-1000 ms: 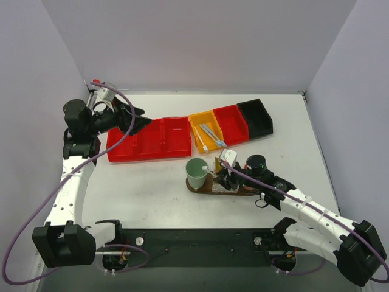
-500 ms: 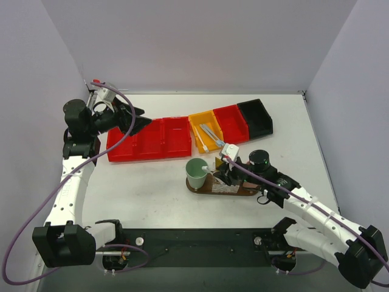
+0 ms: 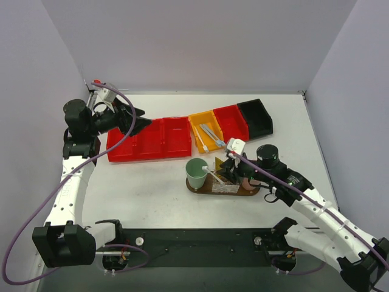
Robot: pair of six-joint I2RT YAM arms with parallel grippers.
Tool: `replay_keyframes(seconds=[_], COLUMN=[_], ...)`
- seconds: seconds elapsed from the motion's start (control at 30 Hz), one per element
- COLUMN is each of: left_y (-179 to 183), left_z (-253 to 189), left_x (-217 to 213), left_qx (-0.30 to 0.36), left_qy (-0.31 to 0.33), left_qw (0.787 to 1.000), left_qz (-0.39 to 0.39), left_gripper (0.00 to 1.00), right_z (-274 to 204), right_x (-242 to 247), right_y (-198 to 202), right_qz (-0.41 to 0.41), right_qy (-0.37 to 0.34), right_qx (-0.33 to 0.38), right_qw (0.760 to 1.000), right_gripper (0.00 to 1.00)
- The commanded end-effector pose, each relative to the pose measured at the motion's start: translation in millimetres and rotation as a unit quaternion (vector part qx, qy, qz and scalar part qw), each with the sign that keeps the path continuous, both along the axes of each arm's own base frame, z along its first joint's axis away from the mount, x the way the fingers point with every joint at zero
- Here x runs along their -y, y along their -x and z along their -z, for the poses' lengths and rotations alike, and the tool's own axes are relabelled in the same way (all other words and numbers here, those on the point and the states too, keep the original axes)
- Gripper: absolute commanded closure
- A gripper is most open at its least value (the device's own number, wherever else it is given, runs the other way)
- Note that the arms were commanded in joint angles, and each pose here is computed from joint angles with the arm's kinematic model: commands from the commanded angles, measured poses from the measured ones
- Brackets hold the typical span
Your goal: Prepare toiletry sets of a toothbrush and toothpaste on the tray
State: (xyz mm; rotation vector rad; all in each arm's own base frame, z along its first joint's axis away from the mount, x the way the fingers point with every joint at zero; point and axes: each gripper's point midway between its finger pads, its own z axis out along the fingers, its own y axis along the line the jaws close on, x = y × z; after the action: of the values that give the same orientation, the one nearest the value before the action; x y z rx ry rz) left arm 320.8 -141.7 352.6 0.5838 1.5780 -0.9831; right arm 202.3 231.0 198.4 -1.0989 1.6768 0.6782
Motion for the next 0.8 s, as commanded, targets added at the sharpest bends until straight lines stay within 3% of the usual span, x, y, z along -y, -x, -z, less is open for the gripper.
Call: replay_keyframes(seconds=[0.0, 0.3, 0.53, 0.77], left_y=[7, -1, -10, -11], left_z=[-16, -19, 2, 26], left_x=[0, -2, -8, -10], left_qx=[0.031, 0.038, 0.021, 0.010], left_qy=[-0.006, -0.014, -0.048, -0.069], left_qw=[0.999, 0.999, 0.999, 0.998], left_qz=[0.011, -0.002, -0.011, -0.008], left_gripper=[0.28, 0.28, 0.28, 0.28], right_z=[-46, -97, -111, -85], right_x=[2, 26, 34, 12], right_y=[1, -54, -124, -194], right_qz=[0.002, 0.121, 0.186, 0.191], right_qy=[-0.030, -0.029, -0.017, 0.031], right_qx=[0.021, 0.065, 0.028, -0.031], right_qw=[0.999, 0.990, 0.982, 0.981], right_gripper=[0.75, 0.71, 0.69, 0.70])
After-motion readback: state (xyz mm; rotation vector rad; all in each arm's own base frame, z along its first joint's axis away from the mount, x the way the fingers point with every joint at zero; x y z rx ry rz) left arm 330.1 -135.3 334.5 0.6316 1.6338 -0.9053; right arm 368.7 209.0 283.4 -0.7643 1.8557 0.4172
